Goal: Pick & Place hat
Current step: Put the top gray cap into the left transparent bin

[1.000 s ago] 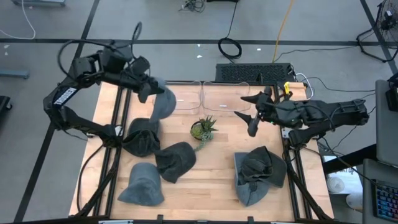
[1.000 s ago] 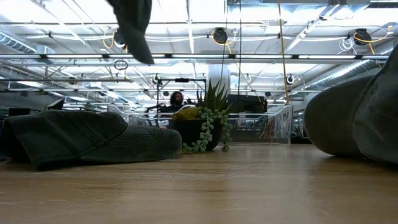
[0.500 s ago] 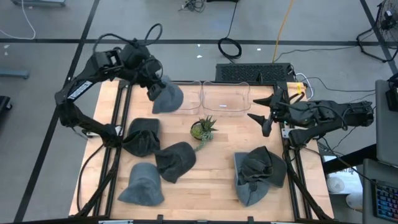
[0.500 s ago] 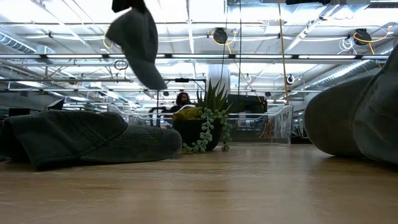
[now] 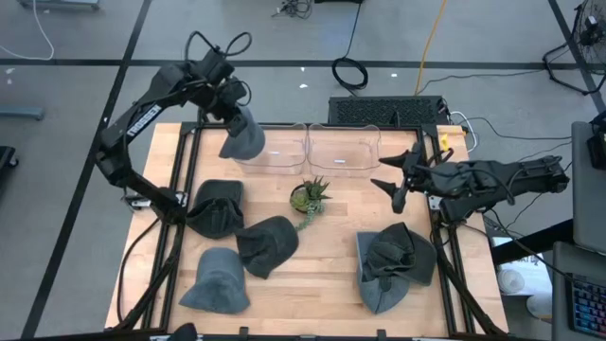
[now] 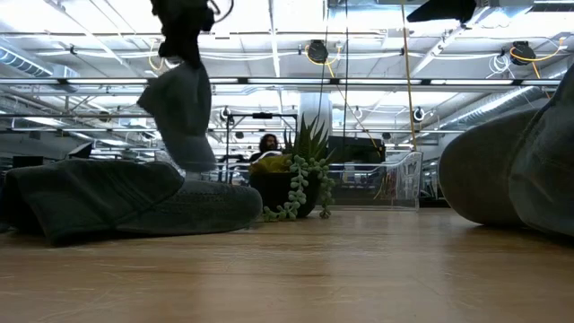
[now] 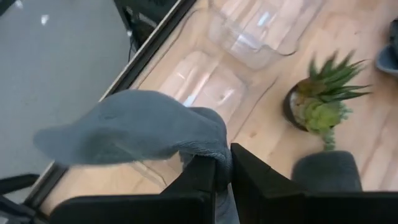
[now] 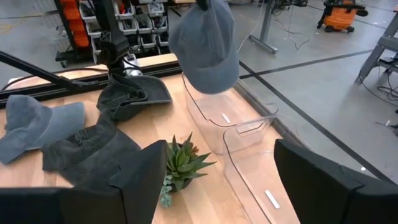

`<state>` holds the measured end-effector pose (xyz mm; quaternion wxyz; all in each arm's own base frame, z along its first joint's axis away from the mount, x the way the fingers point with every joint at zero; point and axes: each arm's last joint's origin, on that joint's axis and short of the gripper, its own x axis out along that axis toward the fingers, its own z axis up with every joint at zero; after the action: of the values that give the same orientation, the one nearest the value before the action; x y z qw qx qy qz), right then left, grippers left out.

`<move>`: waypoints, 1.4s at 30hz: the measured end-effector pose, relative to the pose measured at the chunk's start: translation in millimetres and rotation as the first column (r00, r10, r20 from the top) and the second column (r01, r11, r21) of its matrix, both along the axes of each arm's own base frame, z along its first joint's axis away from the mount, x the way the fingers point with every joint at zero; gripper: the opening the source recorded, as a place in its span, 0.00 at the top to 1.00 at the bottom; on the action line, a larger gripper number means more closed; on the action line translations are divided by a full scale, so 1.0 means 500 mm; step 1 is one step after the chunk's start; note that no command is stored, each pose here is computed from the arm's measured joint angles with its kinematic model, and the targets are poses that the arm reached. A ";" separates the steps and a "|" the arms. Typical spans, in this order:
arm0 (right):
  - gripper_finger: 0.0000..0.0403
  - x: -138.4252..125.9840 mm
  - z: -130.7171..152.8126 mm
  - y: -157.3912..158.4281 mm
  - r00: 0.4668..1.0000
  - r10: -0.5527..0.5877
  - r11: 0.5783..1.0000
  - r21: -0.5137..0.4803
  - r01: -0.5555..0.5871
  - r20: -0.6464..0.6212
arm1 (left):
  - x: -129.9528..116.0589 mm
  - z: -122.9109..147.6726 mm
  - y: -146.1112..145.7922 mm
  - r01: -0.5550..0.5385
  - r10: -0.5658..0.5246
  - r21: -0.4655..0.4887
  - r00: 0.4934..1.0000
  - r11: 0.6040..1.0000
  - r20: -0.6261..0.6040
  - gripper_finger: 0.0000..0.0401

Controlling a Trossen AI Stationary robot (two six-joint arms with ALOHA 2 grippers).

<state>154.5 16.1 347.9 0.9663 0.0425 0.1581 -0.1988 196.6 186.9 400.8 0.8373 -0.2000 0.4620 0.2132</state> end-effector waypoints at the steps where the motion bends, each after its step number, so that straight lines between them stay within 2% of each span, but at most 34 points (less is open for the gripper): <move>1: 0.30 0.001 -0.002 0.000 1.000 0.000 1.000 0.000 0.000 0.002 | 0.001 -0.012 0.006 -0.003 0.003 -0.005 1.000 1.000 -0.002 0.94; 8: 0.31 0.002 -0.003 0.000 1.000 0.007 1.000 -0.016 -0.007 0.001 | 0.010 -0.098 0.023 -0.009 0.006 -0.087 1.000 0.996 -0.027 0.94; 14: 0.31 0.003 -0.002 0.001 1.000 0.006 1.000 -0.015 -0.006 0.007 | 0.015 -0.146 0.036 -0.045 0.043 -0.095 0.999 0.994 -0.028 0.94; 18: 0.31 0.003 -0.002 0.001 1.000 0.006 1.000 -0.014 -0.006 0.007 | 0.013 -0.146 0.050 -0.131 0.131 -0.073 0.991 0.989 -0.003 0.94; 22: 0.31 0.003 -0.002 0.001 1.000 0.006 1.000 -0.013 -0.005 0.008 | 0.004 -0.144 0.063 -0.246 0.247 -0.071 0.969 0.967 -0.001 0.94; 28: 0.31 0.003 -0.002 0.001 1.000 0.007 1.000 -0.015 -0.006 0.007 | -0.004 -0.149 0.063 -0.315 0.312 -0.069 0.949 0.947 -0.052 0.94; 33: 0.31 0.003 -0.002 0.001 1.000 0.008 1.000 -0.019 -0.007 0.005 | -0.013 -0.148 0.075 -0.412 0.411 -0.078 0.911 0.908 -0.035 0.94; 38: 0.31 0.003 -0.002 0.001 1.000 0.008 1.000 -0.019 -0.007 0.005 | -0.014 -0.147 0.081 -0.444 0.447 -0.111 0.895 0.889 -0.005 0.94; 42: 0.31 0.003 -0.002 0.001 1.000 0.008 1.000 -0.020 -0.008 0.004 | -0.009 -0.145 0.078 -0.431 0.438 -0.146 0.899 0.890 0.017 0.94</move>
<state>155.9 16.4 346.9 0.9678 0.0324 0.1542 -0.1964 192.1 225.7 328.1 0.7636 -0.3613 0.3983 0.3574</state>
